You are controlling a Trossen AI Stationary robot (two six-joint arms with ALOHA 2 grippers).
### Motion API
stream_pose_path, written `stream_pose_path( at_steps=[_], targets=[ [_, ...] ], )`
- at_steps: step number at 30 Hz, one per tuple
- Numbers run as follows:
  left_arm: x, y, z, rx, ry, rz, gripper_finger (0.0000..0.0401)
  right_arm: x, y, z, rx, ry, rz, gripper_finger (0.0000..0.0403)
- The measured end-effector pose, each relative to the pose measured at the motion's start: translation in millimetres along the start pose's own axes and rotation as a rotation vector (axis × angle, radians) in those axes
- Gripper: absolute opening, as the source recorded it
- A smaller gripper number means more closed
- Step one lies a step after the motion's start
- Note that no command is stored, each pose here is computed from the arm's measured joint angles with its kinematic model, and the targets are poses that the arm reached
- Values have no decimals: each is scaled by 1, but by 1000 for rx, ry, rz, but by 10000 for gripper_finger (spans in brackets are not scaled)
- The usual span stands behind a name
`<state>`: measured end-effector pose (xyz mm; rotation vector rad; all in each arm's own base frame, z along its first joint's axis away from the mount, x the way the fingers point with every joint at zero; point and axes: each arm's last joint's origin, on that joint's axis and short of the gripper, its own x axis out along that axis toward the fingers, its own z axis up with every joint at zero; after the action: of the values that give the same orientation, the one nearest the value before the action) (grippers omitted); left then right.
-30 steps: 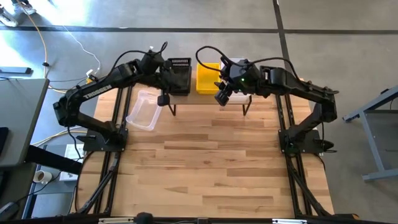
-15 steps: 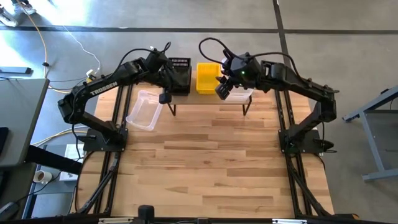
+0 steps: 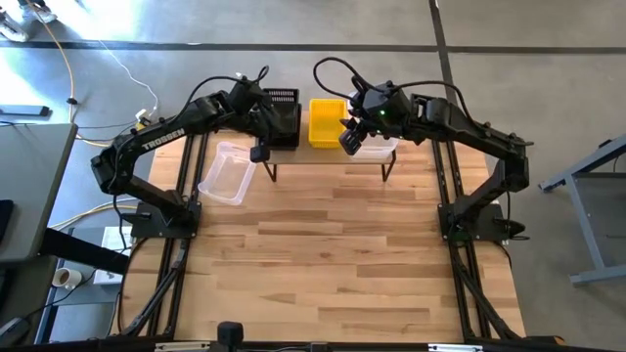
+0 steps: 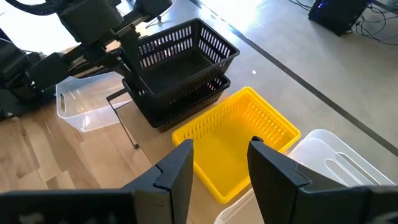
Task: Stack baskets on shelf by color
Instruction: Stack the black basket on top of the black basket on the shelf
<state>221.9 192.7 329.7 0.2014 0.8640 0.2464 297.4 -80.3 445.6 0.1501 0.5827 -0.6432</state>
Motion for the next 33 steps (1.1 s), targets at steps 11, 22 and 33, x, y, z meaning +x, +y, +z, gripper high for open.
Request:
stream_pose_path(
  at_steps=[11,22,33],
  targets=[
    [23,-4,-1,-17,59,-46,0,0,0,0,0,0,0,138],
    [25,-2,0,-48,61,-22,8,0,0,0,0,1,4,138],
    [25,-1,0,-123,73,3,76,0,0,0,-1,2,6,138]
  ],
)
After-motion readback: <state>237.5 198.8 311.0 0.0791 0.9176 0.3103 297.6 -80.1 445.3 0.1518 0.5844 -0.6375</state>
